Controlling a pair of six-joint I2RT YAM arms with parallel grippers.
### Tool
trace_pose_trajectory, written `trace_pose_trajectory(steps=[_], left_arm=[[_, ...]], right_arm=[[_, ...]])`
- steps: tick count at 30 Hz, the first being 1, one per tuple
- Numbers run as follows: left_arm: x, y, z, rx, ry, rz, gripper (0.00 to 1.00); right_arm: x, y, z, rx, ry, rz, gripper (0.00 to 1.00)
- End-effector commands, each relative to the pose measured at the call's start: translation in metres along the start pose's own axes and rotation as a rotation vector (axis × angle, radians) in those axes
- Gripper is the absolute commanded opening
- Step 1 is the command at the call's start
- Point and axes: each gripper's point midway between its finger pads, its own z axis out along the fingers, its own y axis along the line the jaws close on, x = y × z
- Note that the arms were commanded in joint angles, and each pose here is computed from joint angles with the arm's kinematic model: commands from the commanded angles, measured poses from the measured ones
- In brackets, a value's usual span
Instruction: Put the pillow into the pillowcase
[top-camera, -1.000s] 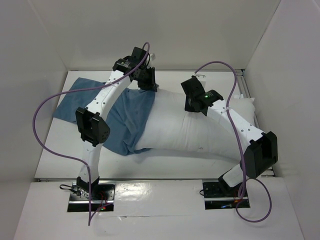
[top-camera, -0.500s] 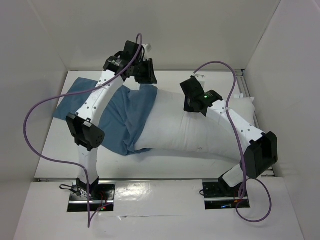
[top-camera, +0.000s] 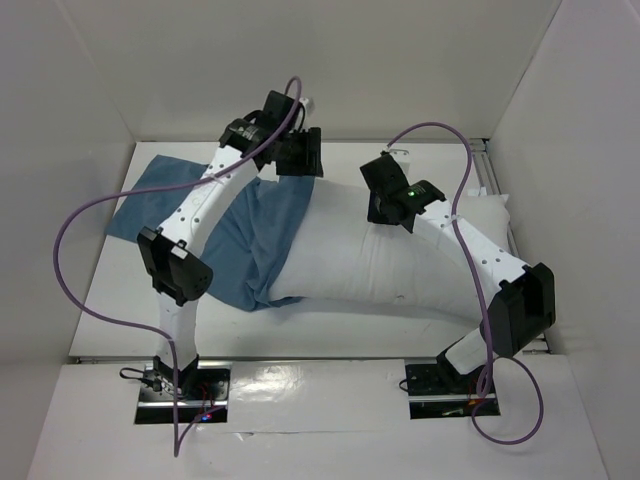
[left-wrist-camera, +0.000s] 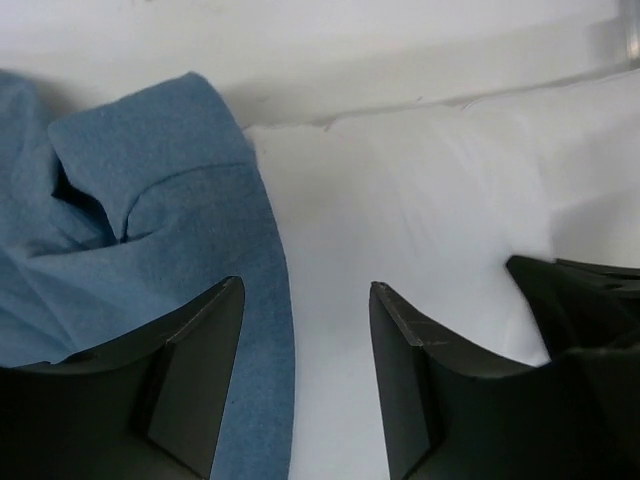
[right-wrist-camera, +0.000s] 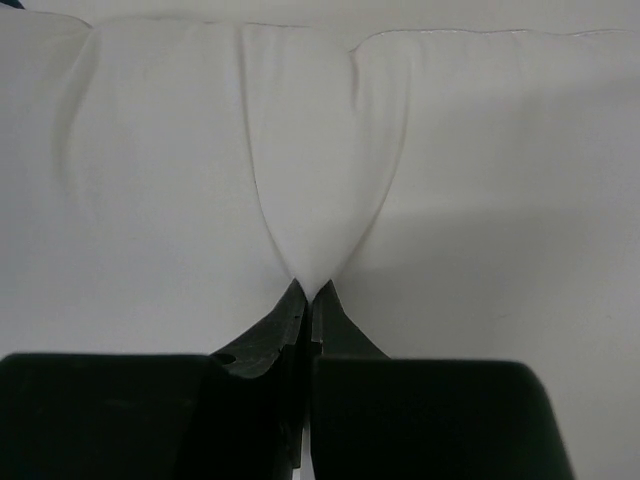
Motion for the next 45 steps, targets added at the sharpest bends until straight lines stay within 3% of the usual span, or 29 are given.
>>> trace_pose_trajectory(steps=[1,6,15,20,23,24,26,33,34,37,41,45], left_arm=[[0.021,0.015,0.005,-0.144,0.037,0.092,0.66],[0.05,0.02,0.015,-0.205,0.105,0.137,0.66],[0.052,0.045,0.012,-0.356,0.091,0.152,0.48],[0.053,0.047,0.011,-0.368,0.096,0.154,0.32],[0.051,0.042,0.01,-0.343,0.094,0.151,0.12],[0.053,0.038,0.011,-0.321,0.104,0.148,0.0],[0.054,0.029,0.01,-0.268,0.117,0.164,0.0],[0.029,-0.094,-0.03,0.351,0.075,0.096,0.0],[0.036,-0.119,-0.038,0.478,0.118,0.086,0.0],[0.042,-0.148,-0.025,0.637,0.193,0.018,0.0],[0.036,-0.149,0.012,0.651,0.227,-0.044,0.0],[0.01,-0.121,0.022,0.602,0.165,-0.079,0.03]], right_arm=[[0.002,0.008,-0.006,-0.03,0.006,-0.007,0.0],[-0.001,0.009,-0.008,-0.034,-0.001,-0.003,0.0],[0.001,0.009,-0.005,-0.03,0.006,-0.007,0.0],[0.001,0.009,-0.005,-0.03,0.006,-0.007,0.0],[0.001,0.009,-0.005,-0.03,0.006,-0.007,0.0],[0.001,0.009,-0.005,-0.03,0.006,-0.007,0.0],[-0.003,0.011,-0.006,-0.034,-0.001,-0.003,0.0],[-0.016,0.02,-0.015,-0.077,-0.032,0.039,0.0],[-0.019,0.023,-0.015,-0.084,-0.043,0.059,0.0],[-0.028,0.031,-0.016,-0.119,-0.075,0.119,0.0],[-0.034,0.03,0.001,-0.083,-0.089,0.222,0.0],[-0.048,0.021,0.014,-0.085,-0.126,0.354,0.0]])
